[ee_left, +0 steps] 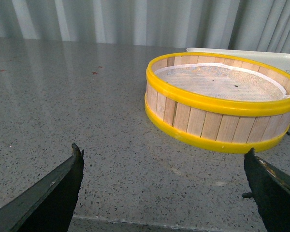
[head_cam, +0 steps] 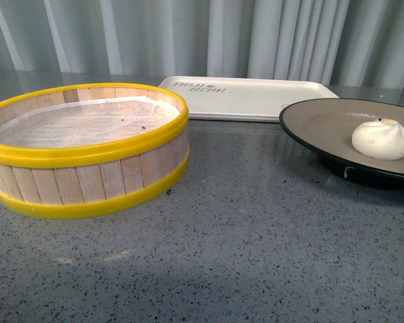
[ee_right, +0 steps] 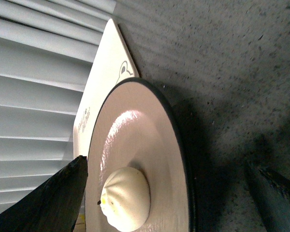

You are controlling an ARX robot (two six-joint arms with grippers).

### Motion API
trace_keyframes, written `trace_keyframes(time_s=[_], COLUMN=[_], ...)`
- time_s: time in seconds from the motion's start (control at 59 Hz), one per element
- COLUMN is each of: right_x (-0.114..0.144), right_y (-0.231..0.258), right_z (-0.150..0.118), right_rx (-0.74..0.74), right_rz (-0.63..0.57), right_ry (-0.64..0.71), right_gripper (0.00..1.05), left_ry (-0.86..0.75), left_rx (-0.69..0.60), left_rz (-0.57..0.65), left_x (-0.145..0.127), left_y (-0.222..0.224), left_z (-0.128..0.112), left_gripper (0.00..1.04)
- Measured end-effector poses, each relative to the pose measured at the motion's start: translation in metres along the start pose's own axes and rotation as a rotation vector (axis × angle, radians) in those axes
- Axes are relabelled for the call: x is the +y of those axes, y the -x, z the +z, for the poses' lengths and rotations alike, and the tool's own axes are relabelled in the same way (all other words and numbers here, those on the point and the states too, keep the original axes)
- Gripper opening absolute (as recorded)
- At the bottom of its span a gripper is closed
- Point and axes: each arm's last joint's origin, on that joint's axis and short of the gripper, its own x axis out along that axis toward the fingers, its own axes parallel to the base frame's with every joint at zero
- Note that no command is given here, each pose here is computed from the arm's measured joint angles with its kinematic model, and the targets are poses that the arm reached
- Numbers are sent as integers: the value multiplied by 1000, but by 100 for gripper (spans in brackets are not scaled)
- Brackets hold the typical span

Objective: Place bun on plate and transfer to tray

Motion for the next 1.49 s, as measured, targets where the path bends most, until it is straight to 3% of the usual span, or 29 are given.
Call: trace_keyframes(time_s=[0.424,1.0,1.339,1.492], right_x=[1,2,14,22], right_y=[-16,-11,2,0], right_z=[-26,-36,-36,-16], right_rx=[117,128,107,72], right_rz=[17,9,65,103], right_ry=[-71,-63,-33,-26], right_gripper=[95,4,3,3], left_ry=[0,0,0,0], left_rx=[0,0,0,0], left_rz=[0,0,0,0], left_x=[0,0,0,0], left_y=[0,0,0,0], left_z=[0,0,0,0], left_gripper=[98,98,98,98])
